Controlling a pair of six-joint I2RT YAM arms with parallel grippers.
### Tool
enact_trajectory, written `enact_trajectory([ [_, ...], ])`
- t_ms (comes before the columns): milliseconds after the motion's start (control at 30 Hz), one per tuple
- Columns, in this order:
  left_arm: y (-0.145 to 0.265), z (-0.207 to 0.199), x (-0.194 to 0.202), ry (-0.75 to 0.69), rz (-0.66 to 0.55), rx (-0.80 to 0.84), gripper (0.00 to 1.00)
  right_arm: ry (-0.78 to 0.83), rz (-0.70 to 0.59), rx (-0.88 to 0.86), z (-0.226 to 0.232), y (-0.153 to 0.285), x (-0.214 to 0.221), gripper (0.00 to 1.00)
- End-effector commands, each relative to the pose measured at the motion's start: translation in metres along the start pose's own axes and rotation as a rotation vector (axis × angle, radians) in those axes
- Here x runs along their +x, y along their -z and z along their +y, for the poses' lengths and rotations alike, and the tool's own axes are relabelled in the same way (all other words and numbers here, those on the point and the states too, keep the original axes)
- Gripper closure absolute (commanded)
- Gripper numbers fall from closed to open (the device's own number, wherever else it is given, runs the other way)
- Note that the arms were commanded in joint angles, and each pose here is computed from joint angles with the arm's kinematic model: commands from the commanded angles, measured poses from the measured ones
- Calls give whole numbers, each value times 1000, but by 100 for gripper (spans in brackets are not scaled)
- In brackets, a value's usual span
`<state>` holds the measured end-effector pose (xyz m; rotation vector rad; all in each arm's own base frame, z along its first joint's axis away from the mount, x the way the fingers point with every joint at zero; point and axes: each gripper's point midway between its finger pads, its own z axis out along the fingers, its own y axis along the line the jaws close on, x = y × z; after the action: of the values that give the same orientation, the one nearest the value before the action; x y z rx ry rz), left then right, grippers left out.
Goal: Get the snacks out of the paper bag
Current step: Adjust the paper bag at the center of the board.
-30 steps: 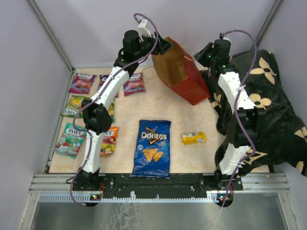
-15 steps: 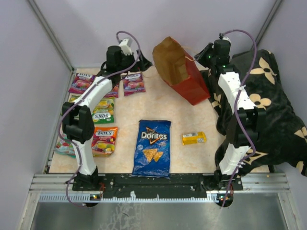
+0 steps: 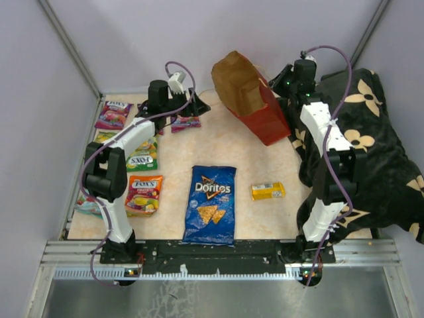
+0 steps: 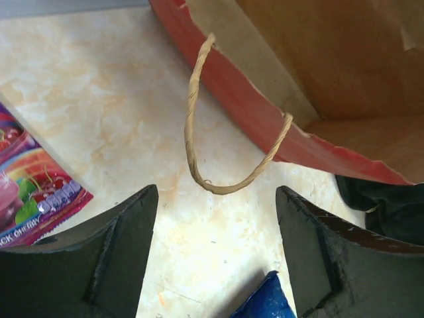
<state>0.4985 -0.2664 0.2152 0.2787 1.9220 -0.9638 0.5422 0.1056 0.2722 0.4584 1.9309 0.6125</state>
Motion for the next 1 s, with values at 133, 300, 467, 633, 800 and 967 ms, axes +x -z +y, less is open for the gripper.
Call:
enact_trajectory([
  [133, 9, -19, -22, -37, -86, 61, 42, 26, -73, -99, 29, 20, -24, 83],
  [300, 11, -31, -44, -53, -161, 103, 49, 29, -69, -96, 27, 21, -22, 83],
  [467, 3, -31, -51, -33, -159, 124, 53, 35, -71, -102, 29, 22, -22, 83],
  [633, 3, -29, -53, -39, -170, 116, 74, 39, -72, -102, 29, 22, -22, 83],
  [800, 5, -30, -68, -68, -196, 87, 100, 33, -70, -119, 32, 23, -22, 83],
  [967, 9, -37, -102, -123, -242, 59, 100, 18, -74, -157, 42, 26, -25, 84],
])
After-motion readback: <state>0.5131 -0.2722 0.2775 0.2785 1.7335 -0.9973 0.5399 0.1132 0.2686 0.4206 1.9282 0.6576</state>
